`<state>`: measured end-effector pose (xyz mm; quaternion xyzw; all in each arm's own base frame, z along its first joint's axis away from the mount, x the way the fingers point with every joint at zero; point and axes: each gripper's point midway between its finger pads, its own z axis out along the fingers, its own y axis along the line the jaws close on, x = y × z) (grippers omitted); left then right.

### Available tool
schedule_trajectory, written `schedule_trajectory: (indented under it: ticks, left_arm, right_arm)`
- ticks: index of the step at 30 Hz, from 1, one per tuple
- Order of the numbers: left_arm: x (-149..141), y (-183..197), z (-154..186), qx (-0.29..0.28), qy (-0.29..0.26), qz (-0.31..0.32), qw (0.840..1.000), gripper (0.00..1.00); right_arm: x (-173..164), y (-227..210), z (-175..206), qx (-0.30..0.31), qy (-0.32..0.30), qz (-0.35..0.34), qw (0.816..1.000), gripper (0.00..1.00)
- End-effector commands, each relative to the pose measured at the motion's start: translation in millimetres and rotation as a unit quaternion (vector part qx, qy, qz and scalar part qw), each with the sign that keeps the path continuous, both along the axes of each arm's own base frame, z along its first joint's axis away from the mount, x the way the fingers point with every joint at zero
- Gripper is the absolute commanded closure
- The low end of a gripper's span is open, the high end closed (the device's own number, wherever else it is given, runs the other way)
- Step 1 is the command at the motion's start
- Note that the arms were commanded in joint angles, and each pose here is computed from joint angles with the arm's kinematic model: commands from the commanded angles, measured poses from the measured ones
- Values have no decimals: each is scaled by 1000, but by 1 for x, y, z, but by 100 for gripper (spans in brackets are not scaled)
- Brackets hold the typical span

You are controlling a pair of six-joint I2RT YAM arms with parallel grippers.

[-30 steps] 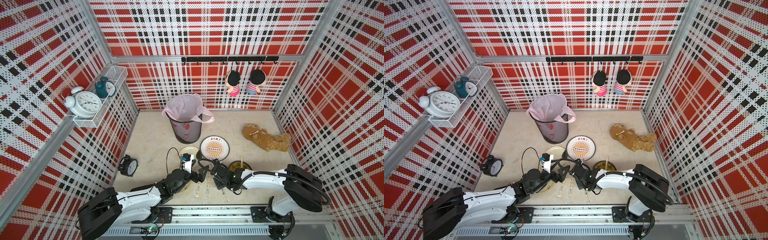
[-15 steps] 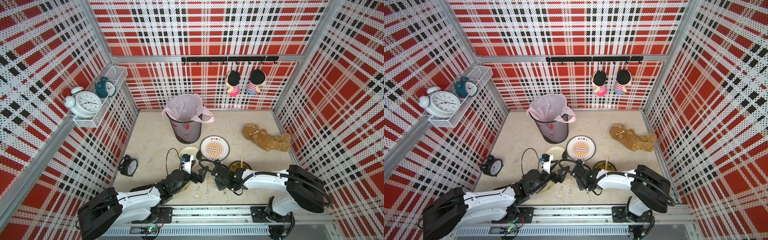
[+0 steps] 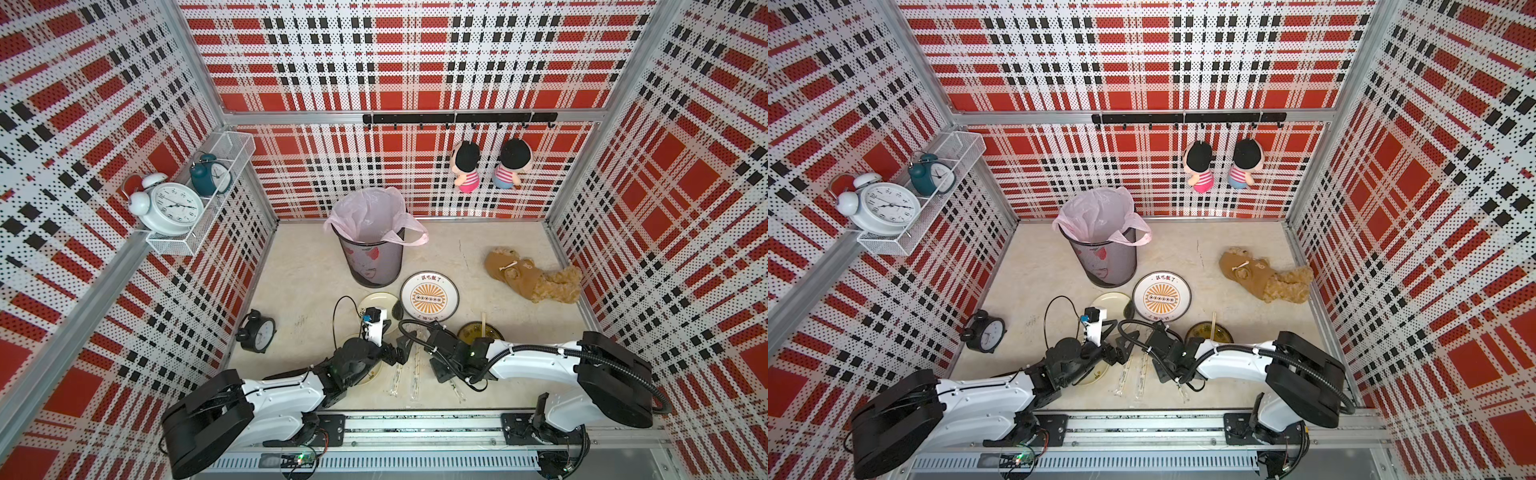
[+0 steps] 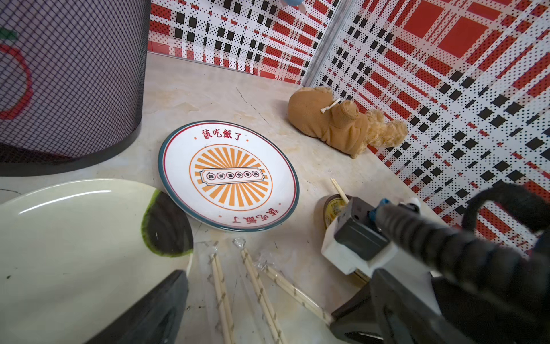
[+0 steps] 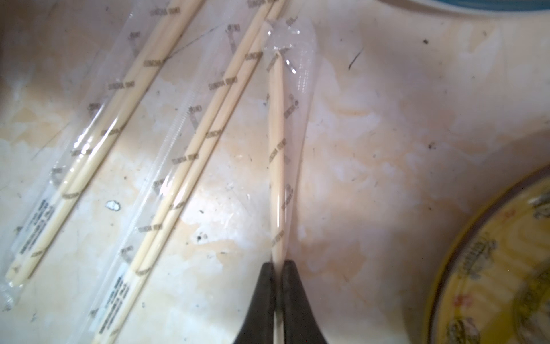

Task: Remove the packaging of disposable chopsticks
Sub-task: Pick up the disposable chopsticks from the center of the board.

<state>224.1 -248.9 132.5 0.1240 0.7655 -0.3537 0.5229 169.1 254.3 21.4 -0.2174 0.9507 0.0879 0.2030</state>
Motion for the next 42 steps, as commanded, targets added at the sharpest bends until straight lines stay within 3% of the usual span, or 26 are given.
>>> schedule_trajectory:
  ticks: [1,7,11,13,19,26,36,42]
  left_arm:
    - [-1,-4,9,-23,-13,-17,1000,1]
    - [-3,-10,25,-43,-30,-40,998,1]
    - [-13,-10,46,-99,-49,-83,990,1]
    - [-18,-9,58,-126,-58,-107,985,1]
    - [-27,-12,82,-152,-92,-138,974,4]
    - [-33,-18,112,-174,-137,-171,960,4]
    - [-27,-28,137,-197,-174,-165,951,12]
    - [-32,-51,147,-169,-207,-154,951,19]
  right_arm:
    - [7,8,18,39,-28,5,999,93]
    - [18,14,37,83,-74,6,994,93]
    - [33,14,56,138,-113,0,984,93]
    - [38,18,72,192,-130,8,973,92]
    - [45,19,114,256,-207,55,943,94]
    - [45,13,160,352,-267,125,888,94]
    - [17,16,190,389,-321,213,837,95]
    - [4,21,197,411,-327,251,813,95]
